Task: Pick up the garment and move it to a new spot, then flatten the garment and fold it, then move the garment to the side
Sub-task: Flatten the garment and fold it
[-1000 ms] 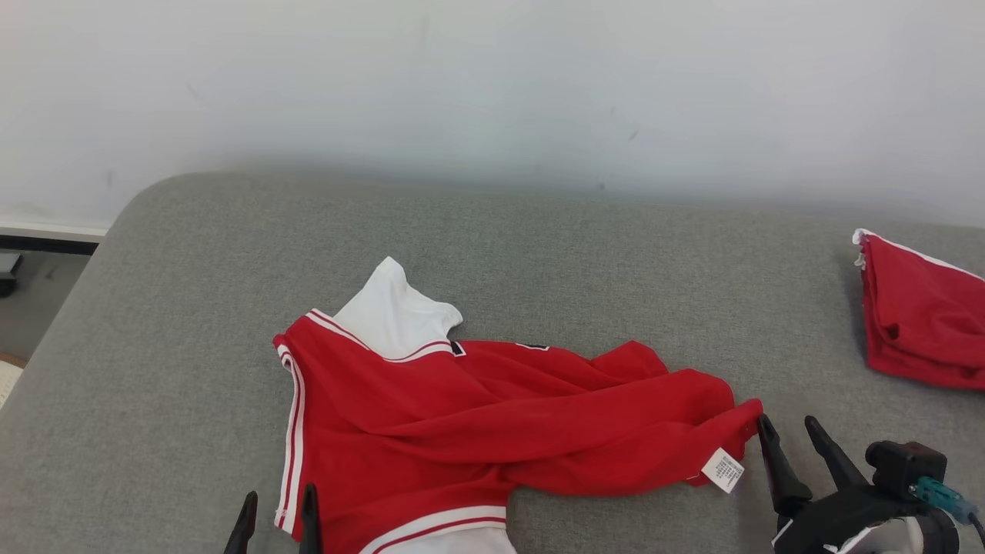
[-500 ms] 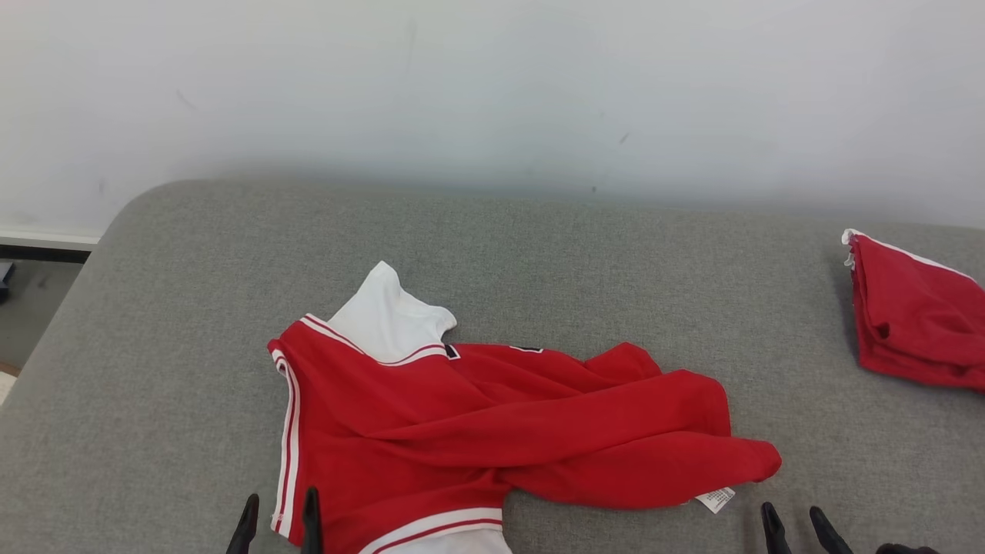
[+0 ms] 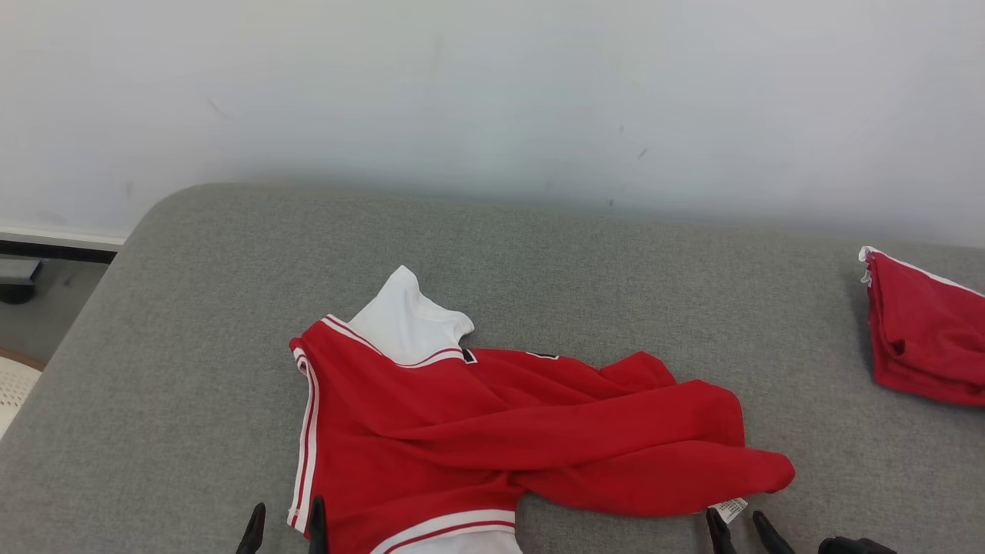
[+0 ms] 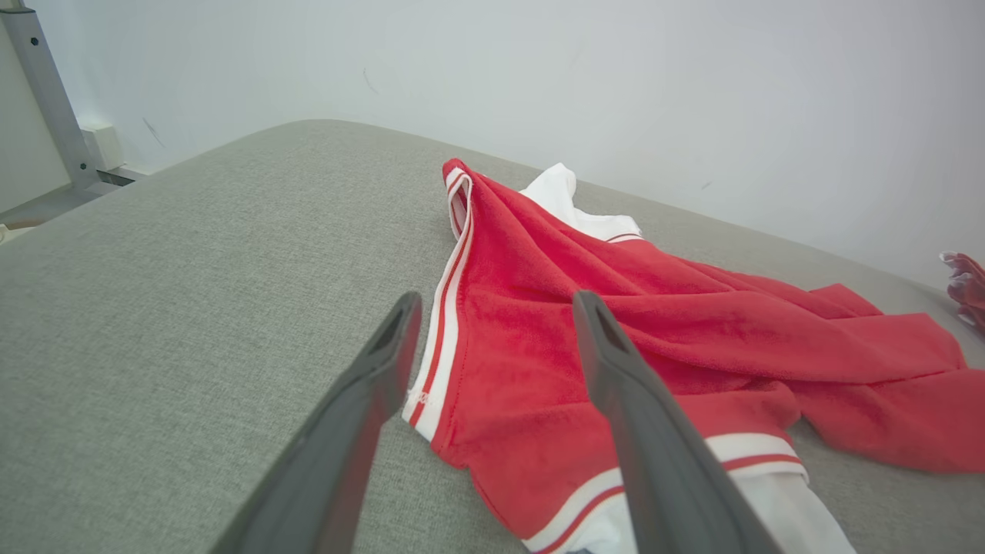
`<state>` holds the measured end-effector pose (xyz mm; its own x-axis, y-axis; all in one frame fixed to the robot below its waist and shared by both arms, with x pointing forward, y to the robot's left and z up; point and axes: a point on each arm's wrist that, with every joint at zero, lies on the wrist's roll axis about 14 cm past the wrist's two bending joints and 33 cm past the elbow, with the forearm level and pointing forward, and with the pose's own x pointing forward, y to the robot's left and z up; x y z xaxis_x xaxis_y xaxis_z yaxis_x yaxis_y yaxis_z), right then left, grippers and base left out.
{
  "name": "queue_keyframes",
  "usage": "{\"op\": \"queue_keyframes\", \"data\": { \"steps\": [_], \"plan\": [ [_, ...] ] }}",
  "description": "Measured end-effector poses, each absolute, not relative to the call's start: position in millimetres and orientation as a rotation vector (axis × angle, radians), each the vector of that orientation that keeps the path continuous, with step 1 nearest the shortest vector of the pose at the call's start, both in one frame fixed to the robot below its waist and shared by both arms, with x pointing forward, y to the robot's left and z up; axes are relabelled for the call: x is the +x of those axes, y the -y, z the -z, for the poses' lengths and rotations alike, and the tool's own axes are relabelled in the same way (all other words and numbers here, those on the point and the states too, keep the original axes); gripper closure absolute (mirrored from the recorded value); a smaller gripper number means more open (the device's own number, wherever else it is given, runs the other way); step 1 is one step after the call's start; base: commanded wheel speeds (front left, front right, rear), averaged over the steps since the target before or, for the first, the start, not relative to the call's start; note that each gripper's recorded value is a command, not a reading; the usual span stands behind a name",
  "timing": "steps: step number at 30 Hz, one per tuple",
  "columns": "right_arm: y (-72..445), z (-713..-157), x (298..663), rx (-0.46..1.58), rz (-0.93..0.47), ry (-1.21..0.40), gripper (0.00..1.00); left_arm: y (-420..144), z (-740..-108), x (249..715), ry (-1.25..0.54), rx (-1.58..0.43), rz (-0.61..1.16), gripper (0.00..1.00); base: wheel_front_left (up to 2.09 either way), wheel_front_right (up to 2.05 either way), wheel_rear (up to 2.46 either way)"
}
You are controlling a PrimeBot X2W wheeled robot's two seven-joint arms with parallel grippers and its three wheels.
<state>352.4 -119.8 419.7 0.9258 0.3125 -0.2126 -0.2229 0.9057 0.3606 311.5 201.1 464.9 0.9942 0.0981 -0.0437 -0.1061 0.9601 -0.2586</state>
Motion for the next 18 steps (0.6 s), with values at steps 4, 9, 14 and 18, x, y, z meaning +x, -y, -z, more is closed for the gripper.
{"op": "queue_keyframes", "data": {
  "steps": [4,9,14,18],
  "plan": [
    [110.6,-402.8,350.2,0.369,-0.268,-0.336,0.00,-204.3,-466.5,309.7,-0.024,-0.261,-0.114,0.00,0.00,0.00,0.00],
    [91.9,-400.4,364.1,0.392,-0.280,-0.354,0.71,-204.8,-465.2,310.0,-0.028,-0.259,-0.116,0.00,0.00,0.00,0.00],
    [81.3,-396.7,371.9,0.377,-0.302,-0.375,1.00,-206.4,-464.1,309.4,-0.032,-0.254,-0.120,0.00,0.00,0.00,0.00],
    [73.5,-396.4,363.6,0.382,-0.337,-0.381,1.00,-208.3,-464.9,307.9,-0.028,-0.254,-0.126,0.00,0.00,0.00,0.00]
  ]
}}
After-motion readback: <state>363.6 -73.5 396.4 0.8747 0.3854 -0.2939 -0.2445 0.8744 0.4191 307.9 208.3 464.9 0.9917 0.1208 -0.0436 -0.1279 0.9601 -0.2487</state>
